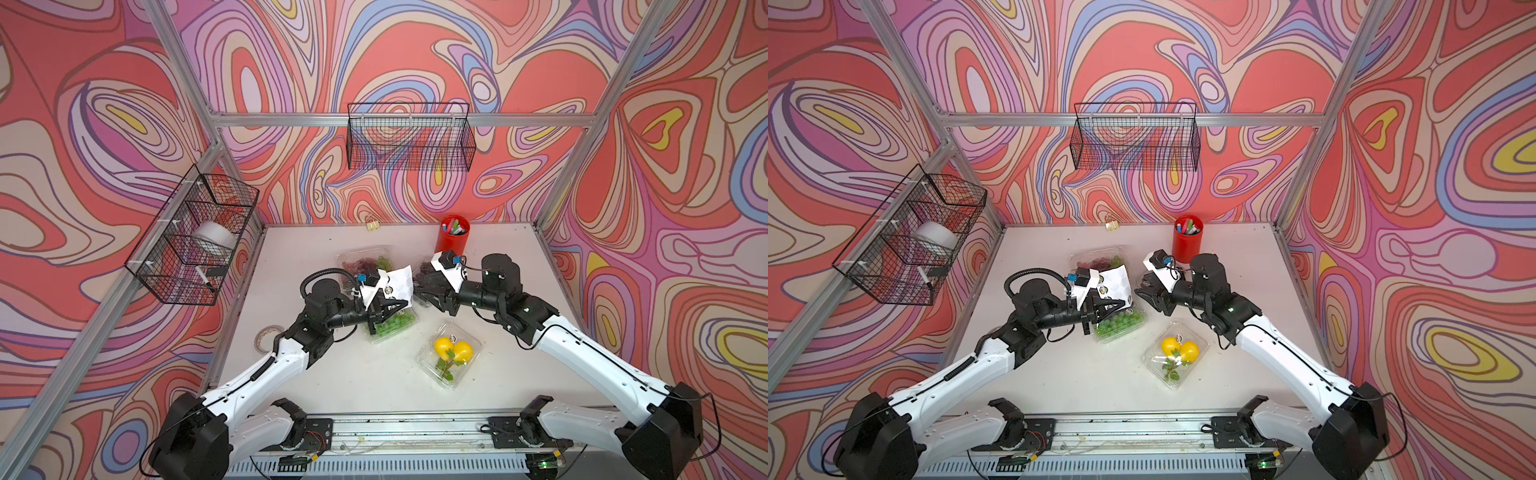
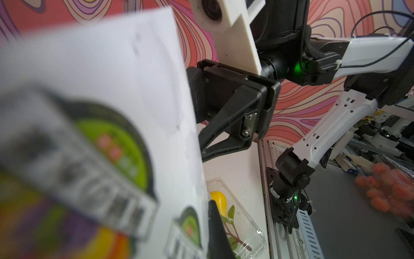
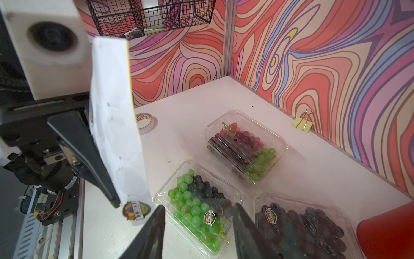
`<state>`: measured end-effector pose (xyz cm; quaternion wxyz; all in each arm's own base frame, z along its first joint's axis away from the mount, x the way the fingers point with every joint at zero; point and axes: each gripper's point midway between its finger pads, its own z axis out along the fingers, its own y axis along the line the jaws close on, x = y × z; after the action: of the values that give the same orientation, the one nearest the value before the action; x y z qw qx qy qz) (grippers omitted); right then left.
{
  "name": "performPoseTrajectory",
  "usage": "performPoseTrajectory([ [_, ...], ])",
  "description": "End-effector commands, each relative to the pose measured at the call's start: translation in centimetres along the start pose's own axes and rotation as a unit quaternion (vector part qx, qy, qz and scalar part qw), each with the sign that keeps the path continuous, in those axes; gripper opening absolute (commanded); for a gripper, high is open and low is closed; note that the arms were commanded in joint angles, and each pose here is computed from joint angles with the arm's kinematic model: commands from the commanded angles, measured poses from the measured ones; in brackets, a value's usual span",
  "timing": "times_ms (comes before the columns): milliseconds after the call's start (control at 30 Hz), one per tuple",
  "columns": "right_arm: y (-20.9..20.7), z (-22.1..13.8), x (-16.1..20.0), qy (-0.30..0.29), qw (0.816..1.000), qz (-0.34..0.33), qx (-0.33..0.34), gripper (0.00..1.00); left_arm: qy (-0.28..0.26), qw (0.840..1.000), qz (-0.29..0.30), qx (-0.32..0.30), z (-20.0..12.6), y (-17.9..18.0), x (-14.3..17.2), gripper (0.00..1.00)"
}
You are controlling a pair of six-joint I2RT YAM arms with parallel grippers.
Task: Label fruit boxes
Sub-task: Adjust the label sticker.
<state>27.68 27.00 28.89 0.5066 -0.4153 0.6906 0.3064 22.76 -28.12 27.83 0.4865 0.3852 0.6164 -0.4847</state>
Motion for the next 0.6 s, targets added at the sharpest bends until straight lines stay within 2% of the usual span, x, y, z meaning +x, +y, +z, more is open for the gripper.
performPoseTrajectory([
  [0, 0.7, -0.9, -0.1, -0.007, 1.000, 0.002, -0.008, 0.51, -0.012, 1.000, 0.024, 0.003, -0.1, -0.5, -1.5, 0.00],
  [267, 2.9, -0.5, -1.3, -0.015, 0.996, 0.011, -0.086, 0.56, -0.006, 0.999, 0.026, 0.021, 0.2, -0.9, -1.0, 0.00],
  [567, 4.8, 0.4, -4.0, -0.036, 0.982, 0.004, -0.185, 0.55, 0.015, 0.997, 0.045, 0.066, 0.4, -2.5, -0.2, 0.00],
])
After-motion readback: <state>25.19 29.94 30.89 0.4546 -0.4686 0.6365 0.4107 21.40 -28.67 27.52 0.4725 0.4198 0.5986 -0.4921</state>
